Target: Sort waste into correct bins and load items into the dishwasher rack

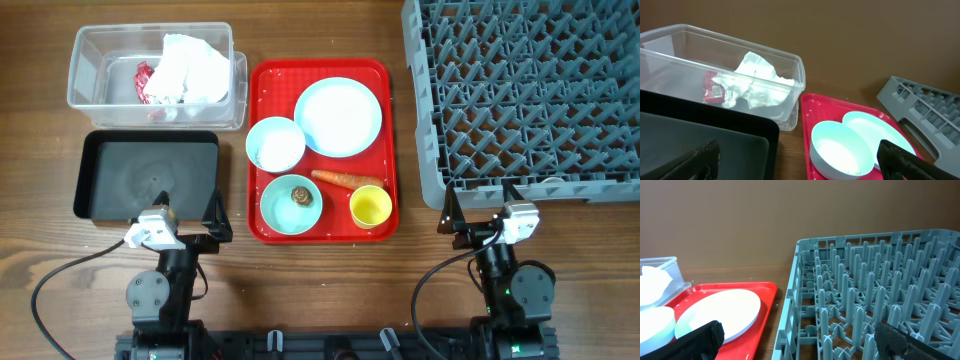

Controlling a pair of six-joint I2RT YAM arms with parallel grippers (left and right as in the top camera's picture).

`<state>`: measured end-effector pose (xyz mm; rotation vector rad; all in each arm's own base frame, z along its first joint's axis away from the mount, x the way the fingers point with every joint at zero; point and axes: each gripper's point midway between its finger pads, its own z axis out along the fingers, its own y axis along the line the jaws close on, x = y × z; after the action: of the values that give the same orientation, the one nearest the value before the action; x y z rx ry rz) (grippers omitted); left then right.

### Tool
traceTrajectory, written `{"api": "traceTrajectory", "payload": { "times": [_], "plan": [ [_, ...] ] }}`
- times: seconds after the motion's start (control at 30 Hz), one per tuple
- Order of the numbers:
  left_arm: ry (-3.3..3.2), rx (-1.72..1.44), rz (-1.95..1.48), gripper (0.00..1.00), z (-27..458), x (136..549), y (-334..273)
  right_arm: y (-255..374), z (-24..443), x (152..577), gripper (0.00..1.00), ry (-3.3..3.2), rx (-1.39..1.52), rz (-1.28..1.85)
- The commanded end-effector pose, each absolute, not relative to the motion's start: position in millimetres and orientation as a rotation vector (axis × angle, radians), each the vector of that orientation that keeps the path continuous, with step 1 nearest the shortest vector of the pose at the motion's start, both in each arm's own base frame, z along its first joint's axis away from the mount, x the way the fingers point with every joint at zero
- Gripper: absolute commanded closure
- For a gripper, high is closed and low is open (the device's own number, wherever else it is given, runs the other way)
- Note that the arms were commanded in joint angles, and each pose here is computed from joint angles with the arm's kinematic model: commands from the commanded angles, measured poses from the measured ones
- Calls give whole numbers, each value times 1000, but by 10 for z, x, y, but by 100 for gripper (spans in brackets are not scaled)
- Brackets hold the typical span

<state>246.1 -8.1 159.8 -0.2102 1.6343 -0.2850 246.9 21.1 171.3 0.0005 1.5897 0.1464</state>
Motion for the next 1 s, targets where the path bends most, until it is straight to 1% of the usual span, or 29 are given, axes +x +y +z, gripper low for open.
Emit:
{"api": "traceTrajectory", "payload": {
  "times": [0.0,0.73,0.87,0.97],
  "plan": [
    [1637,-188,-282,0,1582,2459,-98,237,1716,2467,0,1588,-2,170],
    [1636,-207,-259,0,1576,2461,-52,236,1727,2468,0,1584,-1,170],
    [1607,-288,-154,0,1605,2460,155,234,1735,2468,0,1581,0,169],
    [1584,-292,-162,0,1660,2462,156,237,1836,2466,0,1540,-2,173]
  ]
}}
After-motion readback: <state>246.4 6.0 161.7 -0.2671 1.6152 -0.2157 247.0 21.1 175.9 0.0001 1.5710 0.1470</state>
